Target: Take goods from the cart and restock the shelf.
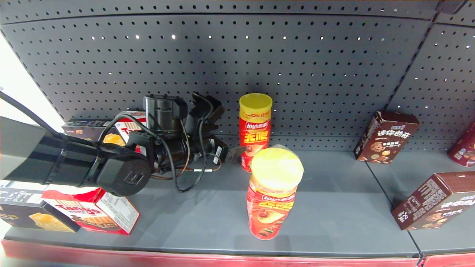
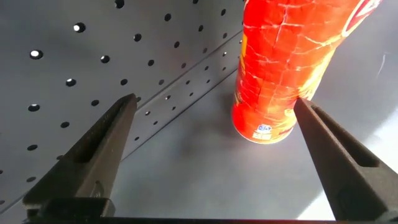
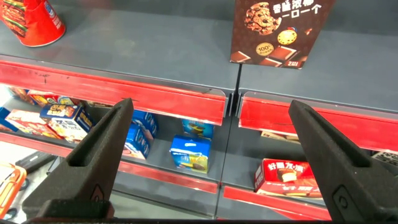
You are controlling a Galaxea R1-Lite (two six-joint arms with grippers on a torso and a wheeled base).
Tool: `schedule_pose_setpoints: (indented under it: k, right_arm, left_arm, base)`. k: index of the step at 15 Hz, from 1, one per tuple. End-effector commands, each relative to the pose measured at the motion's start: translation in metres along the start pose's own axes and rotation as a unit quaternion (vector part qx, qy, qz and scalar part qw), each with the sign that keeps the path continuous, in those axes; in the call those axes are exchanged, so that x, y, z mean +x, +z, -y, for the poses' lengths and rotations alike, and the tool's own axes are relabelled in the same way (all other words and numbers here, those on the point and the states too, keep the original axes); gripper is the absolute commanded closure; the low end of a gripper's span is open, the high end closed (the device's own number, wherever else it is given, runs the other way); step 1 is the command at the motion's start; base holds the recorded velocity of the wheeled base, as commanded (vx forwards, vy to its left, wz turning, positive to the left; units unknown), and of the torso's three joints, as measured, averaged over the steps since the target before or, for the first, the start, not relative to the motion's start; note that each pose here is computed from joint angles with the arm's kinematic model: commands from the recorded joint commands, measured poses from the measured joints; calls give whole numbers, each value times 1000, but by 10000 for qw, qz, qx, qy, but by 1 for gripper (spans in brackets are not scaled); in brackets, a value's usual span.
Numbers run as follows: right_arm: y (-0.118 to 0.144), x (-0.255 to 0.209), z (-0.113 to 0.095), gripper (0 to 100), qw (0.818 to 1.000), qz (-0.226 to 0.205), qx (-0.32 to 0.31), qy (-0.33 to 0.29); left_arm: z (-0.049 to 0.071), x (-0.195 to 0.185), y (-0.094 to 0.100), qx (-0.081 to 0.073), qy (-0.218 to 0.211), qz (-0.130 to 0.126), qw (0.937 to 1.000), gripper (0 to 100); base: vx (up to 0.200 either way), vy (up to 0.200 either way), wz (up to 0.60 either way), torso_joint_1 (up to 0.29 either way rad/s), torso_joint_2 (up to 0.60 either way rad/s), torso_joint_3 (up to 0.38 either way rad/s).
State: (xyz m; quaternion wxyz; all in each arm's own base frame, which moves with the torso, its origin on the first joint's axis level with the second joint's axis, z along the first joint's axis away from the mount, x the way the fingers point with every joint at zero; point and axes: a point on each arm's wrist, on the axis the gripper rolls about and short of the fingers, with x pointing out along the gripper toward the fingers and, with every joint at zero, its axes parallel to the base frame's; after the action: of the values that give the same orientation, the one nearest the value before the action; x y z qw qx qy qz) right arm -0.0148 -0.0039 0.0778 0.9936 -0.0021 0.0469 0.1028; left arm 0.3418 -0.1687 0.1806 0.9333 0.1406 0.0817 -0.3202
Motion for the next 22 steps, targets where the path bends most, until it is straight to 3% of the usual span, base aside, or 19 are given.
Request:
schedule_pose_setpoints:
  k: [1, 10, 14, 18, 22]
  right_arm:
    - [0, 0, 0, 0, 10000, -6, 1, 2]
    - [0, 0, 0, 0, 10000, -6, 1, 2]
    - [0, 0, 0, 0, 10000, -6, 1, 2]
    - [0, 0, 0, 0, 10000, -6, 1, 2]
    - [0, 0, 0, 0, 10000, -6, 1, 2]
  left_arm:
    - [0, 2, -2, -13, 20, -33, 10000, 0]
    - [0, 1, -2, -62, 68, -31, 10000, 0]
    - [-1, -13, 12, -22, 157, 157, 9998, 0]
    - [1, -14, -1, -21, 646, -186, 9977, 0]
    - [2, -2, -11, 2, 1115, -210, 9935, 0]
  base:
    - [0, 0, 0, 0, 0, 0]
    - [0, 0, 0, 0, 0, 0]
    - [0, 0, 0, 0, 0, 0]
    - [0, 0, 0, 0, 0, 0]
    - [0, 0, 0, 0, 0, 0]
